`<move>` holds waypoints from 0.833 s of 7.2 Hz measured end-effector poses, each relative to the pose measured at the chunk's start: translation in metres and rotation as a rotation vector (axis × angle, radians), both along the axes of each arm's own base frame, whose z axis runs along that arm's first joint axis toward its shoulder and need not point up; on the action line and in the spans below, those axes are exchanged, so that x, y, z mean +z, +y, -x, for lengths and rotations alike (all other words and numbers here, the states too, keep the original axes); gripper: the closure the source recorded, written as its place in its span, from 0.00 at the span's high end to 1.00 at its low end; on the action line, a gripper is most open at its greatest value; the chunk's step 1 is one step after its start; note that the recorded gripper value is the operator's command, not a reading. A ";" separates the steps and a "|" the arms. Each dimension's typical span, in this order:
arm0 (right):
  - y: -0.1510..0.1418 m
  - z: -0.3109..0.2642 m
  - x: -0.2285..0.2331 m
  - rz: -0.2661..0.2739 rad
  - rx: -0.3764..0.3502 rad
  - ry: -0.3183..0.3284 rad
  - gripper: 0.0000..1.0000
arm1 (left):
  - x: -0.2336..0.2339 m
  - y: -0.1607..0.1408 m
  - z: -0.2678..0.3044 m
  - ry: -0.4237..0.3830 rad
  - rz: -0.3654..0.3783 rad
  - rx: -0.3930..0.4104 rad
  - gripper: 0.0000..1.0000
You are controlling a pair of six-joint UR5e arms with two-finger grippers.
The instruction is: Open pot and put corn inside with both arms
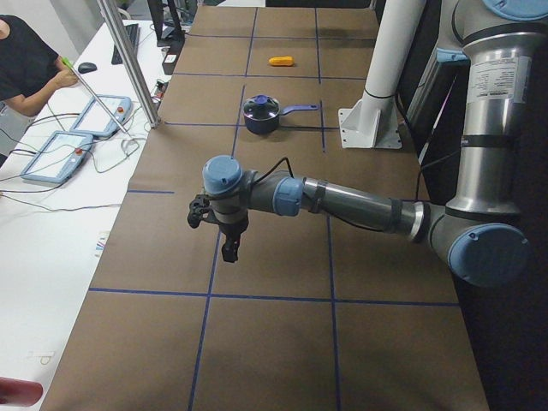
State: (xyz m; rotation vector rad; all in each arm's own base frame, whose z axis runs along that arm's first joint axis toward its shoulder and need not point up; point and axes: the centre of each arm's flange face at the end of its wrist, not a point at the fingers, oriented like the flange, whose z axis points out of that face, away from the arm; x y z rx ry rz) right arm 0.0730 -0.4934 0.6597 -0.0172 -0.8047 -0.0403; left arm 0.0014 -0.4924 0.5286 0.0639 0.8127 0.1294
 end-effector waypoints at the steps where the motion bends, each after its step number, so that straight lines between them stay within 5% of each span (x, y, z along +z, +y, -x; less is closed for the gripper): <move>1: -0.001 0.000 -0.001 -0.002 0.000 0.000 1.00 | -0.051 0.004 -0.015 -0.011 0.023 0.006 1.00; 6: -0.003 0.000 -0.003 -0.009 -0.001 0.000 1.00 | -0.257 0.026 -0.184 -0.006 0.067 0.008 1.00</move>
